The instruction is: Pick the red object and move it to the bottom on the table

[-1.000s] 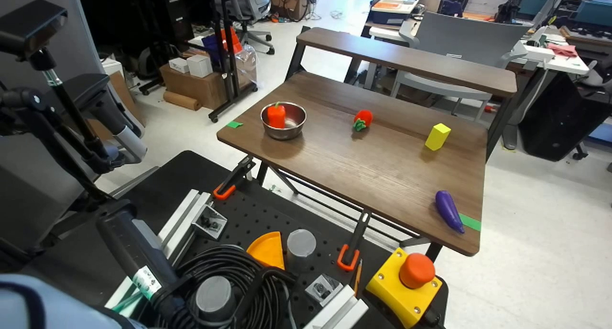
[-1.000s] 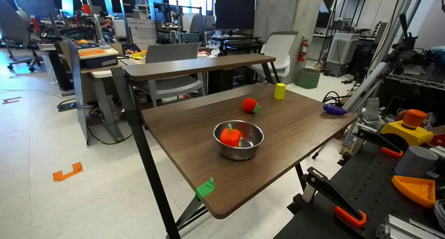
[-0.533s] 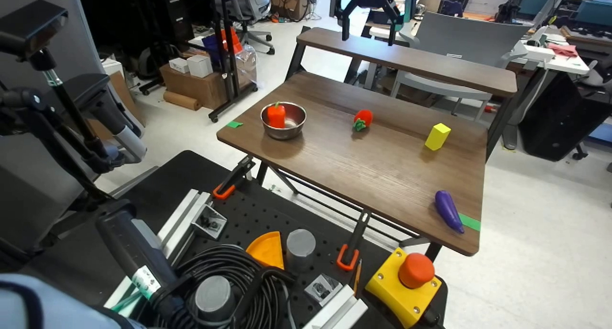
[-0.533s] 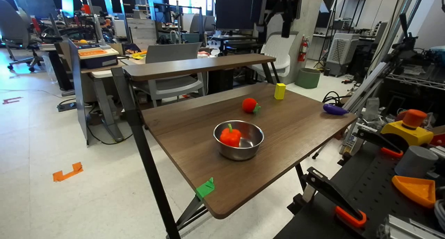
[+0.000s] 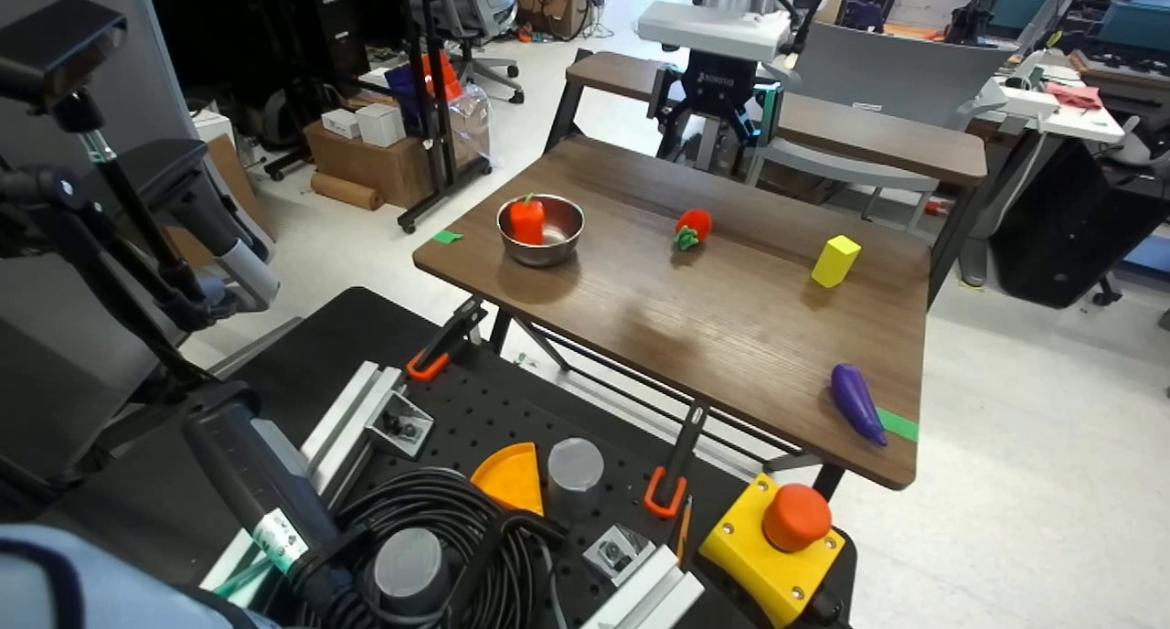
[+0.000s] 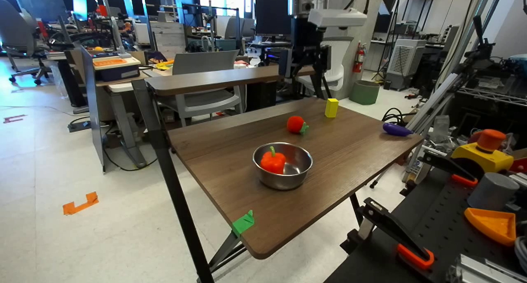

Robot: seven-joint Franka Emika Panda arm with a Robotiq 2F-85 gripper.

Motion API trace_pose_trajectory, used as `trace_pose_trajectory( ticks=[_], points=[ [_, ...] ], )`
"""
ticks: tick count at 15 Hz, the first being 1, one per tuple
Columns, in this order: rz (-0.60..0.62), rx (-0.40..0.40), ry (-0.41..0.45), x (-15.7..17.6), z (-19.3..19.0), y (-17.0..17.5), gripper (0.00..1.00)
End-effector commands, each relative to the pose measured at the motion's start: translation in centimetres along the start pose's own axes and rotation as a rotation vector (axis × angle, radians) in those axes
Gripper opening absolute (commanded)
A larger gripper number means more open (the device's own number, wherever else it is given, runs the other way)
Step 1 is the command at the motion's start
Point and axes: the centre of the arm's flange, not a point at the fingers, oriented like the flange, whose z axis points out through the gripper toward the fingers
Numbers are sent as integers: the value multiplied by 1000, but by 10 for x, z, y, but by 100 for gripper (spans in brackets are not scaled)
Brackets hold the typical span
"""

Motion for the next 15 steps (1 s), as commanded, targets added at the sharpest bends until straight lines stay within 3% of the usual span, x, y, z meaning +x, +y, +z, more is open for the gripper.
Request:
trace_pose_trajectory(
  ticks=[1,9,10,12,15],
  points=[
    [4,40,-50,44,31,-1,100],
    [49,42,-166,71,83,4,100],
    [48,42,-184,73,88,5,75],
    [39,29,-210,80,96,5,68],
    [42,23,-236,88,105,2,42]
  ],
)
